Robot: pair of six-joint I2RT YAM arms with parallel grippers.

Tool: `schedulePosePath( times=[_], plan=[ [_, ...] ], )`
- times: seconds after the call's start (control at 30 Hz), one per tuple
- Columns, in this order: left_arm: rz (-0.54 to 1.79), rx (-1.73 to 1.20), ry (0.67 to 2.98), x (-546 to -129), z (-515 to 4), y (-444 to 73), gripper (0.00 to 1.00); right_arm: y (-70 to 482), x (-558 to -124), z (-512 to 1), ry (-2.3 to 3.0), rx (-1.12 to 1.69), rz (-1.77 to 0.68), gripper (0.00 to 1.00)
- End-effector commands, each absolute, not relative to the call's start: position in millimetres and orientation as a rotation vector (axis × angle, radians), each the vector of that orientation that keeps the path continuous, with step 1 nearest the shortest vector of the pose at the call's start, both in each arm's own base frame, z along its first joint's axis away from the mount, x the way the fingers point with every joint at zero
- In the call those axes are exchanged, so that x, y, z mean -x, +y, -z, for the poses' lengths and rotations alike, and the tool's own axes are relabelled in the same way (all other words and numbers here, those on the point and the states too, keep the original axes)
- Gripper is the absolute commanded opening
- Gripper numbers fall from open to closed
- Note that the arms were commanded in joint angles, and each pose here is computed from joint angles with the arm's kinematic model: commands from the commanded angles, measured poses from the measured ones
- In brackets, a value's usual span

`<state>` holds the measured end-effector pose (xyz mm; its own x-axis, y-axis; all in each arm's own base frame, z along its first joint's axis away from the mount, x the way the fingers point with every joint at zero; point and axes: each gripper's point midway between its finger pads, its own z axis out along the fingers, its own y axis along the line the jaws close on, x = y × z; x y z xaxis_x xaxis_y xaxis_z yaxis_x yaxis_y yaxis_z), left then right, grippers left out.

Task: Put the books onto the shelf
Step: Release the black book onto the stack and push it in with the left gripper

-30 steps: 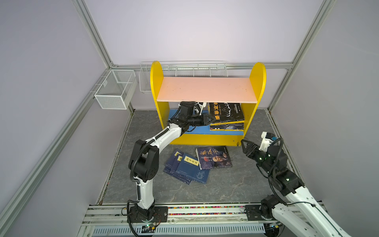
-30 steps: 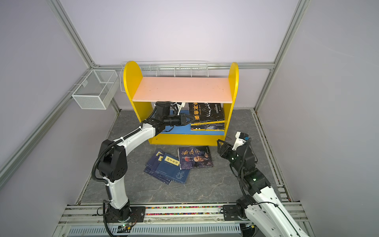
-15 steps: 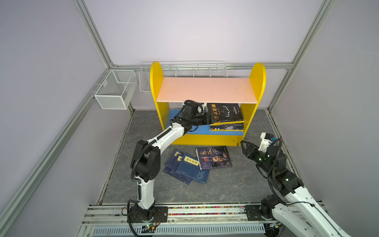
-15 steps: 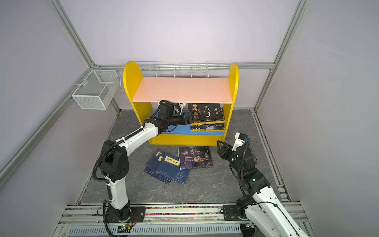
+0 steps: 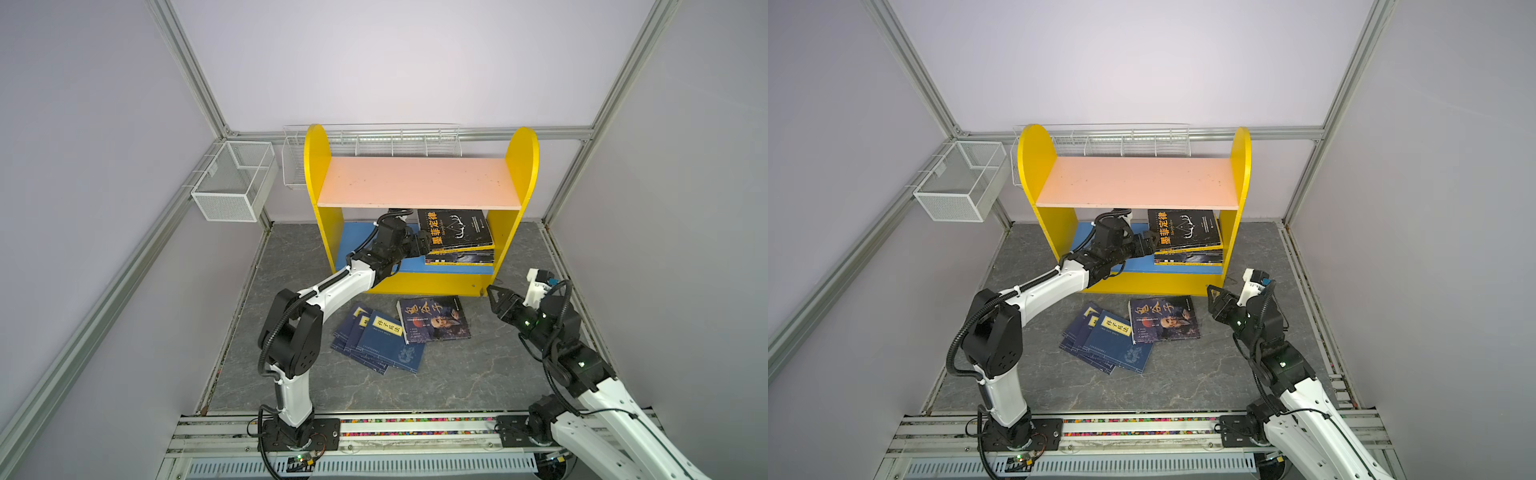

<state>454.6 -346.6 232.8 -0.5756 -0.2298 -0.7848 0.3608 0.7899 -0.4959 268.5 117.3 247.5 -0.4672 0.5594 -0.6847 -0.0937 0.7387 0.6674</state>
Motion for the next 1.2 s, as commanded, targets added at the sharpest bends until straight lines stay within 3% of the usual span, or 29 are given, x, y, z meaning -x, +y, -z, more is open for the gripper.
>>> schedulePosePath(
  times=[0.0, 0.27, 0.73, 0.97, 1.17],
  plan=[
    [0.848, 0.003, 1.811, -466, -300, -334, 0.88, 117, -266, -246, 1.907, -0.352, -0.809, 0.52],
    [0.646, 0.285, 1.917, -499, -267, -299, 0.82, 114, -264, -242, 1.911, -0.362, -0.801, 0.52],
    [0.555, 0.277, 2.013, -536, -234, -318, 0.8, 106, -256, -238, 1.915, -0.375, -0.768, 0.52],
    [0.574, 0.236, 2.02, -541, -229, -329, 0.8, 105, -256, -237, 1.92, -0.372, -0.756, 0.52],
    [0.745, 0.137, 1.987, -542, -235, -358, 0.8, 106, -257, -239, 1.921, -0.361, -0.756, 0.51]
  ],
)
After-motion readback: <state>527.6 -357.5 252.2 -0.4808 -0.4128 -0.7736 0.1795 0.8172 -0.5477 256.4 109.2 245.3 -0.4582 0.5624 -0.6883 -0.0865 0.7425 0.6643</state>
